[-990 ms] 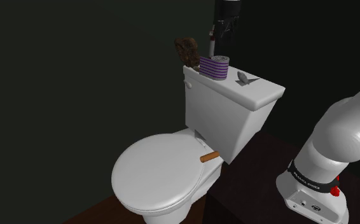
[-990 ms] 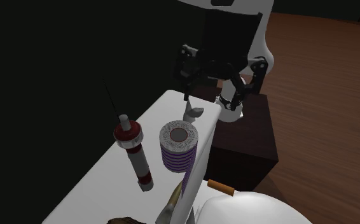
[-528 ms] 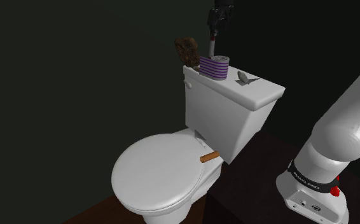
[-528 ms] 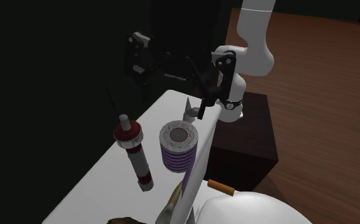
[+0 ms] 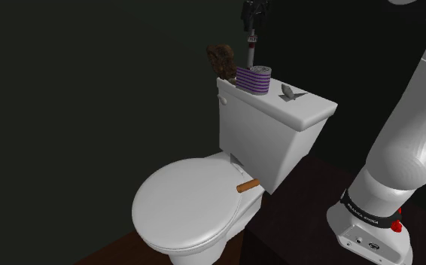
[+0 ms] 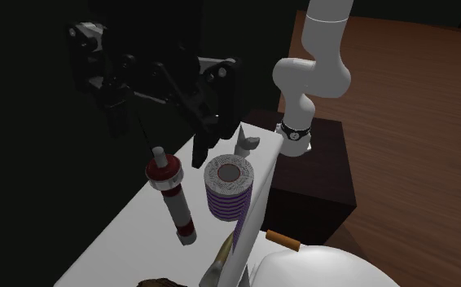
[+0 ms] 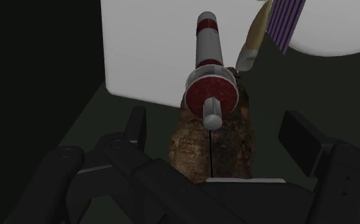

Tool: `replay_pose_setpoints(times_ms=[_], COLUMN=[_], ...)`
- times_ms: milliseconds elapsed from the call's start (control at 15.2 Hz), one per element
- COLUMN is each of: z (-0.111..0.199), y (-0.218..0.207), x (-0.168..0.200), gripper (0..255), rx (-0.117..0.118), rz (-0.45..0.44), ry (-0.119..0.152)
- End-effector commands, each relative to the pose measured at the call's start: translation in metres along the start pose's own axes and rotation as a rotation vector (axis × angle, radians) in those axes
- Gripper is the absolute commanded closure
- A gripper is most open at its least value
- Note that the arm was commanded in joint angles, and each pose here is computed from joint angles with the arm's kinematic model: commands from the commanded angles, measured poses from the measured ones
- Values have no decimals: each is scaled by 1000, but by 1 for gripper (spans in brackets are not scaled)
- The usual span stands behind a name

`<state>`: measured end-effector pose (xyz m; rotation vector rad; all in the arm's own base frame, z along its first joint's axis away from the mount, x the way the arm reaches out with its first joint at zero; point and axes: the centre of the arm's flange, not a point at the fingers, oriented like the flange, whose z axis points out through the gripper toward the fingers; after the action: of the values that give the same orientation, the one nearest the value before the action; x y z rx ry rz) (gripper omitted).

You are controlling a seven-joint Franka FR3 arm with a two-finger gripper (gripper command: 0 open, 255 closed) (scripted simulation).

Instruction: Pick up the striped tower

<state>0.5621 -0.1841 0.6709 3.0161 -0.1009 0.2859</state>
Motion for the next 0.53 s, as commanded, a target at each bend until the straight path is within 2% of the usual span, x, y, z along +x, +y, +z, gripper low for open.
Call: replay_pose_setpoints(times_ms=[0,264,396,462], z=[10,34,34,34], y=[0,-3,-3,-3], x=[0,-5,-5,-5], gripper=[0,0,0,255], rx=[-1,-1,-1,-1], rz=[1,1,1,1], ry=[2,2,2,2])
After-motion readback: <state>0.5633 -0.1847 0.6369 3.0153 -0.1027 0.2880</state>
